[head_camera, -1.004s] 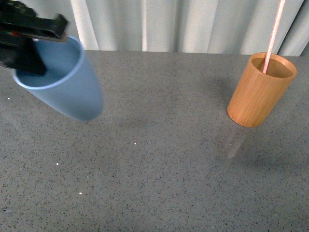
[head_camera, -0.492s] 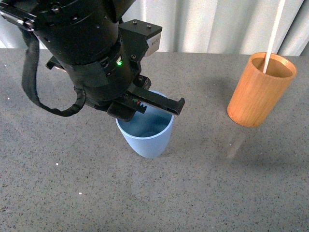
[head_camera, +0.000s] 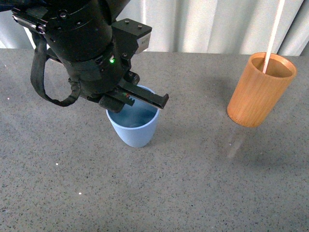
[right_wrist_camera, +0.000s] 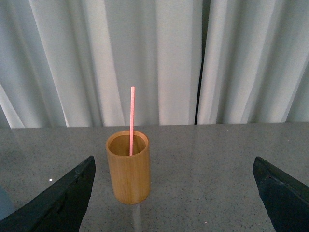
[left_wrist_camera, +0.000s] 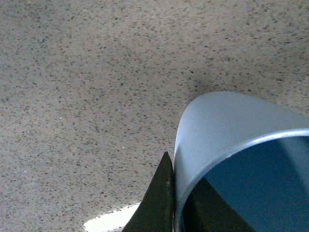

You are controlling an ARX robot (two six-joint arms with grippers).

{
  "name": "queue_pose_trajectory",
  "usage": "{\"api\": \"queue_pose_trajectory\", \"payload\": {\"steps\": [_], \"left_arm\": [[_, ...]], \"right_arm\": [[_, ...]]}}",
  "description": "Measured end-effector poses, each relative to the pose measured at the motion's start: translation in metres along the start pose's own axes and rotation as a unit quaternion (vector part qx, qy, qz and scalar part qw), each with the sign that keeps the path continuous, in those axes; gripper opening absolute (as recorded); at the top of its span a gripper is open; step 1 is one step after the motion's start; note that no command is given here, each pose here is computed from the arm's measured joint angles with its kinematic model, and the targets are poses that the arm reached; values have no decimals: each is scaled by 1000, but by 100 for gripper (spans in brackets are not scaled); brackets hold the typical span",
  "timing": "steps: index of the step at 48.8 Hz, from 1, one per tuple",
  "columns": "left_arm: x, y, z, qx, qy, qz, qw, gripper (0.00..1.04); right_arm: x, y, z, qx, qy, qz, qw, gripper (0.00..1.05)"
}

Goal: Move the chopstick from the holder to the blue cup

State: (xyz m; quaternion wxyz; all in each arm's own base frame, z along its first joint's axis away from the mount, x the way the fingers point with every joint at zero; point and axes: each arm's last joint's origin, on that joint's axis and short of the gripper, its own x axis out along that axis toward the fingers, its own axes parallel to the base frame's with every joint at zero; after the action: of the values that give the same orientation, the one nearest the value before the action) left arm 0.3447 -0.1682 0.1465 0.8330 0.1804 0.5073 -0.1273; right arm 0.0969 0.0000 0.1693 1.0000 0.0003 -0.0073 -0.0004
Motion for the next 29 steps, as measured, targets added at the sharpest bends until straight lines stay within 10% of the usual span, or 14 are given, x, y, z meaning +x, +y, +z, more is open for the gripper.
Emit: {"api": "queue_pose_trajectory", "payload": {"steps": [29], "left_arm": [[9, 10, -4, -3, 13, -12, 1000, 3]], "right_arm": [[0, 0, 0, 0, 0, 0, 1000, 95]]}}
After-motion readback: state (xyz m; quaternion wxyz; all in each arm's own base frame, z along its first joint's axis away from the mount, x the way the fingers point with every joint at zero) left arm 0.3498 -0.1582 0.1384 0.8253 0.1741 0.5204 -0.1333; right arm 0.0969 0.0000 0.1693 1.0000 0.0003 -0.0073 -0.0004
